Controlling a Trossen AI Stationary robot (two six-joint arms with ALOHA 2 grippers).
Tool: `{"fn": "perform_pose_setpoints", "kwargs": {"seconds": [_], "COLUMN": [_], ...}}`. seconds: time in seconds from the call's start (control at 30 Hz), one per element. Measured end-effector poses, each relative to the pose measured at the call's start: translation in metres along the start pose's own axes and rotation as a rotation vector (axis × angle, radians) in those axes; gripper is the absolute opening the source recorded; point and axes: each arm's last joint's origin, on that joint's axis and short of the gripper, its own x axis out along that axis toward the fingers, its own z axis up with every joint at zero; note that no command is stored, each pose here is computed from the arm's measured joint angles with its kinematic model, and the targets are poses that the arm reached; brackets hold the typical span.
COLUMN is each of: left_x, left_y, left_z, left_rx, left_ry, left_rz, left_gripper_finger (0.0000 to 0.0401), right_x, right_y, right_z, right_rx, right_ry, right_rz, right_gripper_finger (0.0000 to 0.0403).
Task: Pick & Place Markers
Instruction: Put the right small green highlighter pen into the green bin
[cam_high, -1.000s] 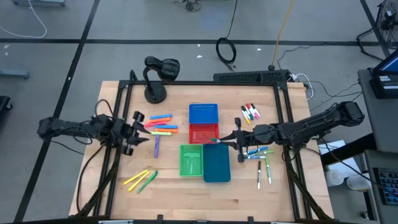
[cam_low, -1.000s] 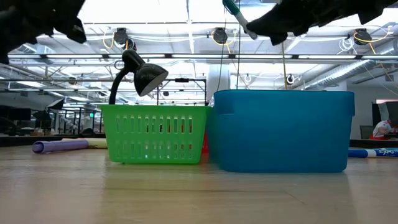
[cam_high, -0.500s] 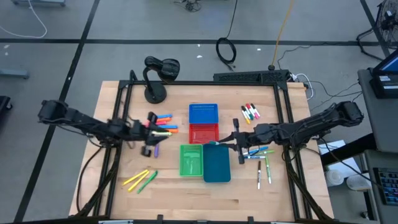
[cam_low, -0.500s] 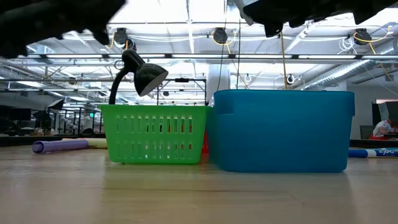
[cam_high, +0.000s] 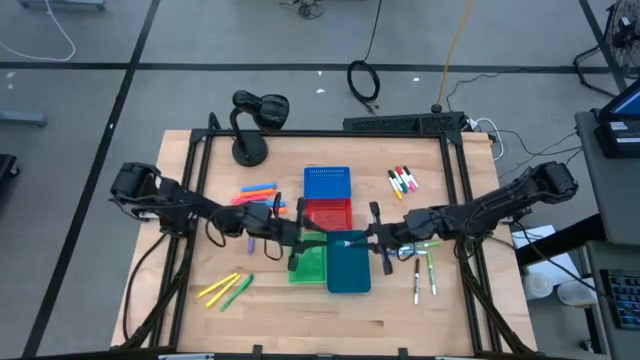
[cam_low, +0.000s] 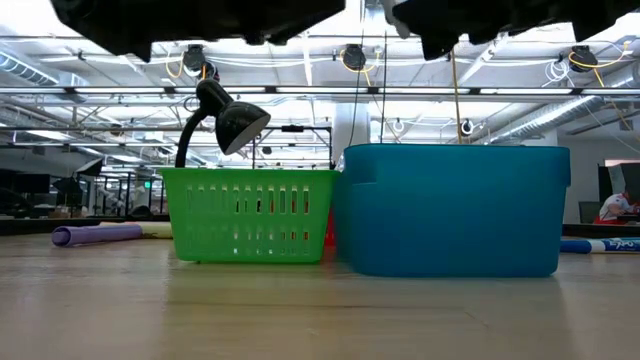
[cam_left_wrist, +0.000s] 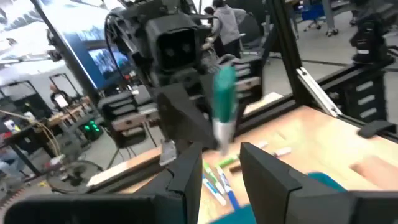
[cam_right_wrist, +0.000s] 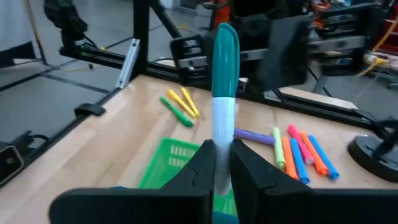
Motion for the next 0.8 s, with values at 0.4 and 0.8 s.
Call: {"fn": "perform_pose_setpoints", "kwargs": {"seconds": [0.4,0.8], "left_x": [0.0049,0.0051], "left_y": [0.0008,0.0023], "left_z": [0.0097,0.0095], "left_rx": [-0.076,-0.113], "left_ry": [-0.061,-0.044], "left_rz": [-0.095,-0.042], "left_gripper_finger": [0.0115,0.0115], "right_x": [-0.0012,-0.0012], "right_y": [0.006,0.0057], "right_z": [0.0031,0.0048], "right_rx": [-0.012,-0.003], "right_ry": [-0.014,-0.032], "right_rz": [-0.073,-0.075], "right_gripper_finger": [0.002,0.002]}}
